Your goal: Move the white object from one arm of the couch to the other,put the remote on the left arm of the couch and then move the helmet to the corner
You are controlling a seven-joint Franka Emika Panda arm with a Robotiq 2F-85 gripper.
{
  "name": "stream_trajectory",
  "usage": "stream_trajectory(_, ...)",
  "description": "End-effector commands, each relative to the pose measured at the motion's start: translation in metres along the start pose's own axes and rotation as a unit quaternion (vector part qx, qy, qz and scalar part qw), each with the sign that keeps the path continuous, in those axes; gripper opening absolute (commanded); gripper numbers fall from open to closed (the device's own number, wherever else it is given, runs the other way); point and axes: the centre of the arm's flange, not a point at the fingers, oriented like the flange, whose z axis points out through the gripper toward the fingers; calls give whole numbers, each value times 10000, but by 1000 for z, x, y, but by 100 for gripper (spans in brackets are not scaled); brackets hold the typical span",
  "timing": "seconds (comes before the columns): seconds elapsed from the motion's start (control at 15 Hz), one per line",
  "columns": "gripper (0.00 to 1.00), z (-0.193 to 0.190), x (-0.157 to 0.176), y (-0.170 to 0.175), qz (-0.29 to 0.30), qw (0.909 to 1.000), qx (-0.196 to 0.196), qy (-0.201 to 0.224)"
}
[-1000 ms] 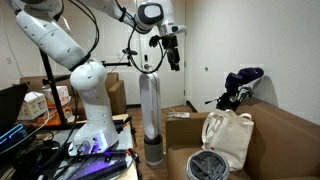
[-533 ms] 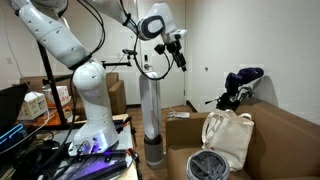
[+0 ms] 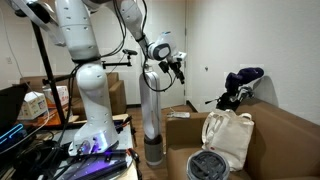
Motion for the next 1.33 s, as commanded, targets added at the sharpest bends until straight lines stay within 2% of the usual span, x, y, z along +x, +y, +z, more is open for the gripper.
stream_trajectory(0.0, 100, 73, 30, -34, 164, 9995, -264, -65)
stream_trajectory(0.13, 100, 103, 35, -36, 190, 9988, -430, -147)
stream_trajectory(0.2, 100, 111, 38, -36, 201, 9991, -308, -224)
stream_trajectory(0.27, 100, 83, 21, -17, 131, 9991, -353, -187)
stream_trajectory(0.53, 100, 109, 30, -26, 135, 9991, -302, -274)
stream_trajectory(0.6, 100, 114, 31, -27, 203, 9986, -331, -367)
stream_trajectory(0.73, 100, 138, 25, -38, 156, 9953, -350, -884)
stream_trajectory(0.87, 100, 164, 19, -42, 295, 9905, -557, -1219)
stream_trajectory(0.93, 100, 178, 16, -42, 315, 9888, -435, -1395)
stream_trajectory(1.07, 100, 202, 13, -43, 382, 9890, -419, -1368)
stream_trajectory(1.27, 100, 233, 9, -43, 484, 9852, -466, -1578)
